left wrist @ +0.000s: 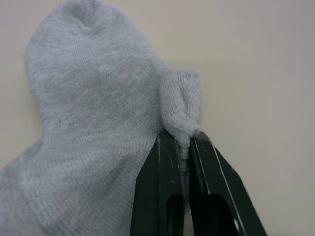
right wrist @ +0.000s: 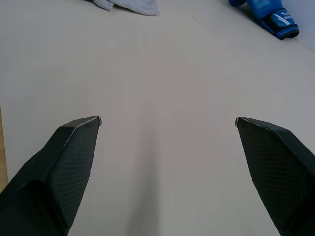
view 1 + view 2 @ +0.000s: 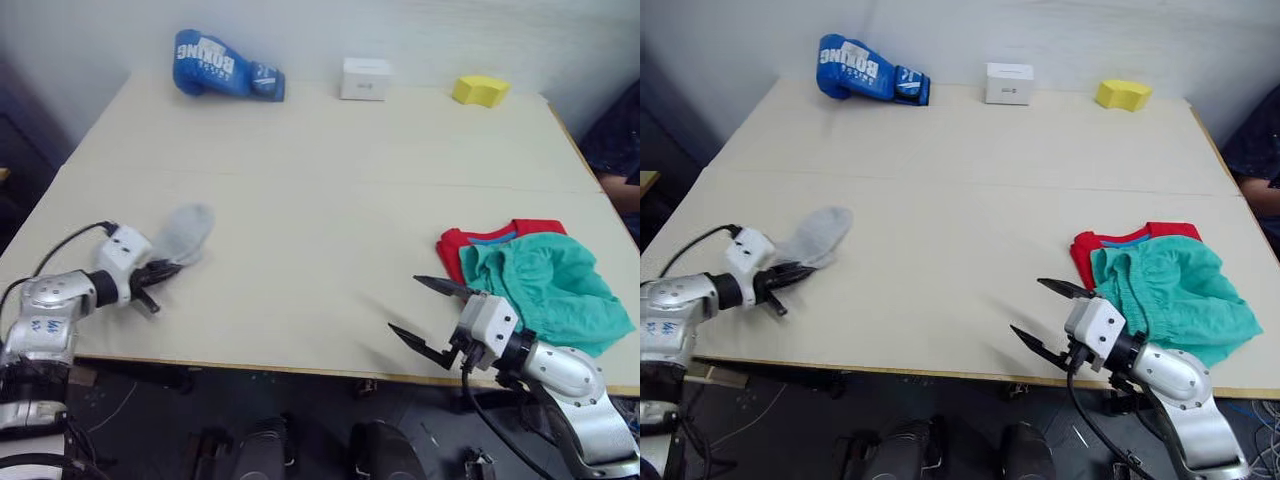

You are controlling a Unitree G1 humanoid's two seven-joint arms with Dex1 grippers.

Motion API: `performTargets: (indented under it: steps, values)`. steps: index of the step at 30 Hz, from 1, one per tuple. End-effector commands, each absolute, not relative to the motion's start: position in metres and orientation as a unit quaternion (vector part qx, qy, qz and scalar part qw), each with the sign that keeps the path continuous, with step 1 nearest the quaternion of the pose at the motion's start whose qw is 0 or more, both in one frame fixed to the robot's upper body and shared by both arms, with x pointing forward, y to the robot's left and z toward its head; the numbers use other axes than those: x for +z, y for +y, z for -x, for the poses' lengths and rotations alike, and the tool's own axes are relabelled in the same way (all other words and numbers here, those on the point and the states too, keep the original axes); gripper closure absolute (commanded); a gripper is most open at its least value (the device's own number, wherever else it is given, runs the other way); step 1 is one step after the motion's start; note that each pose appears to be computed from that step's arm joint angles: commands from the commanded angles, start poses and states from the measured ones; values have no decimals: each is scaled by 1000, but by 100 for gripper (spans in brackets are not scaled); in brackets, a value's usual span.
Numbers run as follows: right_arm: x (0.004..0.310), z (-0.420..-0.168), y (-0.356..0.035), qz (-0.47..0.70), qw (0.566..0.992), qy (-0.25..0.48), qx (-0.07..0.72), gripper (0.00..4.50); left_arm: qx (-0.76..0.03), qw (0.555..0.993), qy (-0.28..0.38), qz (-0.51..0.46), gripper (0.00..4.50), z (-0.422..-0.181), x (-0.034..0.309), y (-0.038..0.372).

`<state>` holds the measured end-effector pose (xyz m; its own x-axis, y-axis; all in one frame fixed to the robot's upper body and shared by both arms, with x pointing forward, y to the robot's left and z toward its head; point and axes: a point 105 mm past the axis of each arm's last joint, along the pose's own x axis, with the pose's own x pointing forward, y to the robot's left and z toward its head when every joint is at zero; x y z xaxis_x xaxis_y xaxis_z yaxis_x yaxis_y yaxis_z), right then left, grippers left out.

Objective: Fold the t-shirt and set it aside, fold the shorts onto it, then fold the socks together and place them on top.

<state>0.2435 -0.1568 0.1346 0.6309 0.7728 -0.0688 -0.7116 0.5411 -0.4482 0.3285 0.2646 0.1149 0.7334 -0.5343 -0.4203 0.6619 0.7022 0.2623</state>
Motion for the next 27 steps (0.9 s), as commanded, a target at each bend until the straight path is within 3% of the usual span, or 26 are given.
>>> performTargets:
  steps: [1, 8, 12, 20, 27]
  values:
    - [144, -237, -160, 234, 871, -80, 426, 0, -415, 877, 135, -200, 449, -317, 117, 199]
    - [137, -231, -163, 233, 872, -61, 426, 0, -539, 821, 67, -173, 449, -303, 131, 83]
    - [136, -229, -161, 234, 872, -56, 427, 0, -557, 812, 56, -166, 449, -311, 132, 51]
    - [133, -228, -160, 230, 876, -47, 421, 0, -617, 759, 85, -188, 449, -297, 108, 8]
    - [132, -232, -147, 219, 874, -40, 432, 0, -668, 729, 28, -147, 237, -283, 134, 13]
